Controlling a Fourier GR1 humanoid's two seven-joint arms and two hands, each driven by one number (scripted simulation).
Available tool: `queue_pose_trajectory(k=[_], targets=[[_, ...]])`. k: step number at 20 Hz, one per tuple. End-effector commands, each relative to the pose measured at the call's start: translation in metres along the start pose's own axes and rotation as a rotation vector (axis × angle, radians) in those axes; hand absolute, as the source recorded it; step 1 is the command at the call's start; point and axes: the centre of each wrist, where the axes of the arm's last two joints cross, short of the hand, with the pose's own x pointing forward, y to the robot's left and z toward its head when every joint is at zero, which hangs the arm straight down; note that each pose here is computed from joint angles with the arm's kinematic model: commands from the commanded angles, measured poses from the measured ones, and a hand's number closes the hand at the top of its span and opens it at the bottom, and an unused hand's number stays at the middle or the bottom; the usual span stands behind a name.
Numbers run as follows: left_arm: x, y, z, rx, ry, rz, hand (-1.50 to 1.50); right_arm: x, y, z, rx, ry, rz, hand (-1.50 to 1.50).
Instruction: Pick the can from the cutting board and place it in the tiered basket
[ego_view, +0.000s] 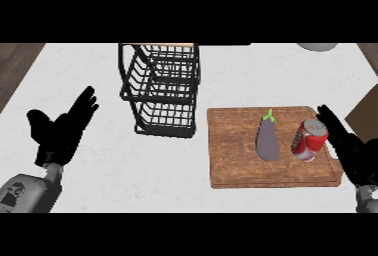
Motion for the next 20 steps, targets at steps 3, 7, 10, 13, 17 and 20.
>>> queue_pose_trajectory(k=[3,7,10,13,17,20], targets=[[0.0,0.005,0.004,0.004,-0.024,-0.006,0.0,0.082,0.029,-0.029,0.142,-0.224,-0.08,1.5],[-0.004,0.003,0.01,-0.006,-0.009,0.018,0.0,0.079,-0.028,-0.024,-0.118,-0.079,0.442,1.5],[-0.015,0.007,0.016,0.004,-0.007,0.043,0.0,0.067,0.022,-0.032,-0.372,0.051,0.006,-1.5],[-0.006,0.009,0.03,-0.013,-0.023,0.06,0.0,0.092,0.052,-0.021,-0.381,-0.059,0.111,-1.5],[-0.005,0.019,0.019,0.001,-0.002,0.041,0.0,0.143,0.028,-0.021,-0.323,-0.074,0.36,-1.5],[-0.01,0.013,0.026,0.0,-0.004,0.04,0.0,0.164,0.004,-0.021,-0.307,0.007,0.631,-1.5]])
